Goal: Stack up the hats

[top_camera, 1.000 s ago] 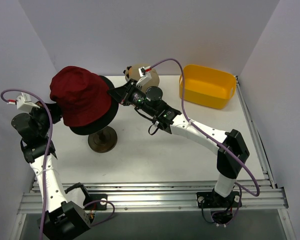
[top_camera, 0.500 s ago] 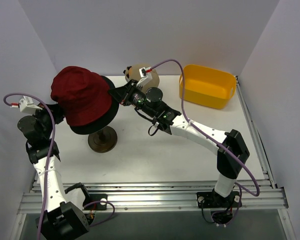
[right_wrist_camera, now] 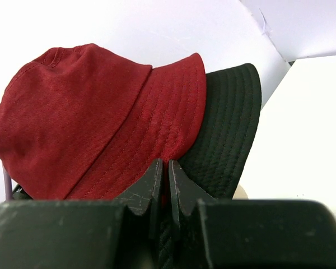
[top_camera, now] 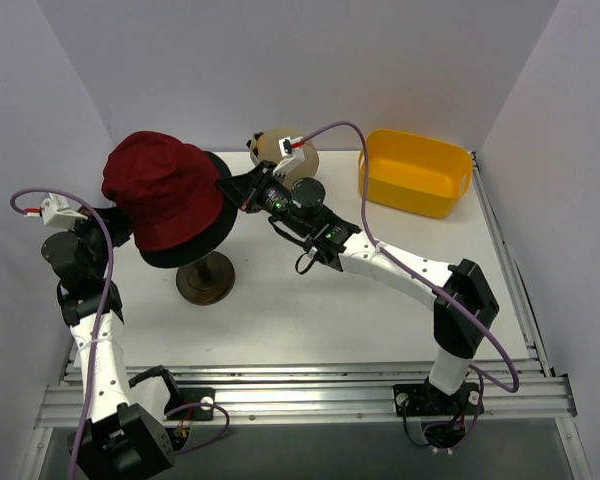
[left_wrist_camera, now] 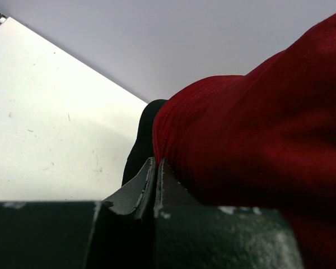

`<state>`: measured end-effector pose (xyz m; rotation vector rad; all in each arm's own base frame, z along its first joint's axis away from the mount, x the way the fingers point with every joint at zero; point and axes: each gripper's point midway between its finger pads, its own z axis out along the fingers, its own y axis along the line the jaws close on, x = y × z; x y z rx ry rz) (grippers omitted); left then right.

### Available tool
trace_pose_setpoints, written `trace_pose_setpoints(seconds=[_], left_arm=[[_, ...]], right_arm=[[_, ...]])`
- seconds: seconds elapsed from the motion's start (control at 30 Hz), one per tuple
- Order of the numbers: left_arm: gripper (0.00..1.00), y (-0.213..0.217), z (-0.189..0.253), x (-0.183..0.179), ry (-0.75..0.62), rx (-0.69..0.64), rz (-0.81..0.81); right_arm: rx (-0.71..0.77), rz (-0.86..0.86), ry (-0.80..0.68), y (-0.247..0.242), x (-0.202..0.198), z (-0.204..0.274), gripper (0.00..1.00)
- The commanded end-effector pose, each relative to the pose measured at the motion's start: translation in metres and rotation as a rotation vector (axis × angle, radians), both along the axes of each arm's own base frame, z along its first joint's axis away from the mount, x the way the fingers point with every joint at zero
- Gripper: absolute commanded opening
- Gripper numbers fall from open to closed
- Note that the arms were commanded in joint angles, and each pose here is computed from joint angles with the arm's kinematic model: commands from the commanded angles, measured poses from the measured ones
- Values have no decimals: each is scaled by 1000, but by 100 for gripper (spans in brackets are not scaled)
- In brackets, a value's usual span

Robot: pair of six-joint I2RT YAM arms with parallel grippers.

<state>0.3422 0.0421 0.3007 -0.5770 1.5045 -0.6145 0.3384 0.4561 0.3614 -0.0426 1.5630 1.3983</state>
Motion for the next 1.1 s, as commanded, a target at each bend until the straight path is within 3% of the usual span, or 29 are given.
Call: trace_pose_setpoints(seconds=[0.0,0.3,0.43,0.67,0.8,1.07], left_arm=[[2,-18,-109,-18,374,-118,-40],[4,-19,-89,-20,341,-97,-44],[31,-19,-72,-23,323,-84,-36],[55,-6,-40,-30,321,-33,41],[60,12,-26,-32,321,-5,125],[60,35,30,-44,255,4,236]], right_arm=[[-104,-35,22,-4,2,-24,0],[-67,-14,-33,-2,-3,19,6],[-66,-27,-49,-6,-2,30,9],[-73,-30,-57,-7,-3,37,12],[-79,-34,-62,-9,-1,39,16],[-118,-71,-79,-21,3,44,24]])
